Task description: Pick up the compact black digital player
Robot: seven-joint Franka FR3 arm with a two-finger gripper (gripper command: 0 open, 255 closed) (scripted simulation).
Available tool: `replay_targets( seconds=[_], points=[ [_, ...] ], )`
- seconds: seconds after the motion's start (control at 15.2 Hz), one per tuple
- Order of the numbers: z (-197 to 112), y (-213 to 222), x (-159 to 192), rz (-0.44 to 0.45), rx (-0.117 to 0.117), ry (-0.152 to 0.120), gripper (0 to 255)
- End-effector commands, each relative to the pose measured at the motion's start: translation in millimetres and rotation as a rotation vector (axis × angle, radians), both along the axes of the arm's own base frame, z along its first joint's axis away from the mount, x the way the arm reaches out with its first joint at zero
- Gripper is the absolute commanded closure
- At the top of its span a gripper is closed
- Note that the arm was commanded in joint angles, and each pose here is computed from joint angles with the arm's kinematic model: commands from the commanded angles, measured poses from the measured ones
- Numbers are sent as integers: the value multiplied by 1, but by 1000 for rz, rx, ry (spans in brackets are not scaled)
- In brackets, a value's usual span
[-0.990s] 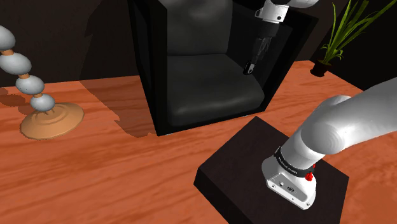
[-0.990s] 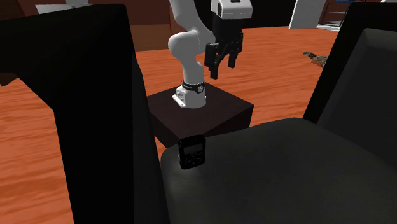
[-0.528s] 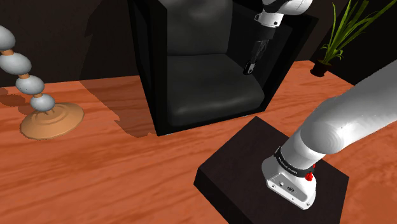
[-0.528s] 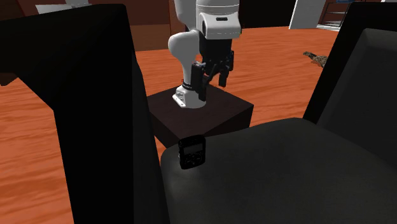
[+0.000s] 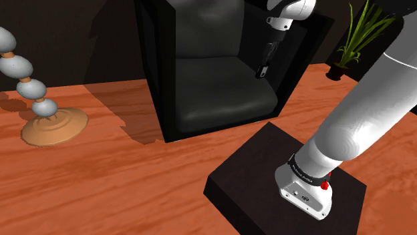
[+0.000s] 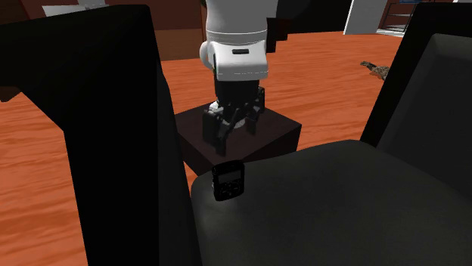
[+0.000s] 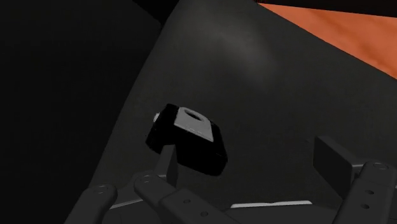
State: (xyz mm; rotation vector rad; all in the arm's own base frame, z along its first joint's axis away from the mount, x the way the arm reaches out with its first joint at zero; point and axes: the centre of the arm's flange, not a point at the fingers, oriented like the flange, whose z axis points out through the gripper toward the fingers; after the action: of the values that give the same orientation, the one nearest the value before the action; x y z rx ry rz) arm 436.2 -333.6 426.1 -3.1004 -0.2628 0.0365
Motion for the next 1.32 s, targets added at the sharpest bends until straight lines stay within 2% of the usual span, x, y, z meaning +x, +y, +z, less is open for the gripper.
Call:
replay_targets(
  seconds=[0.0,0.07,0.59,0.73,0.79,1.25],
  points=[
    [-11,-22,9,5,-9,-9,0],
    [-15,-32,14,7,-13,-13,0],
    [-55,-33,14,7,-13,-14,0],
    [-55,-33,14,7,-13,-14,0],
    [-56,-33,14,7,-13,-14,255],
    [-55,-33,15,7,-13,-14,255]
  ],
)
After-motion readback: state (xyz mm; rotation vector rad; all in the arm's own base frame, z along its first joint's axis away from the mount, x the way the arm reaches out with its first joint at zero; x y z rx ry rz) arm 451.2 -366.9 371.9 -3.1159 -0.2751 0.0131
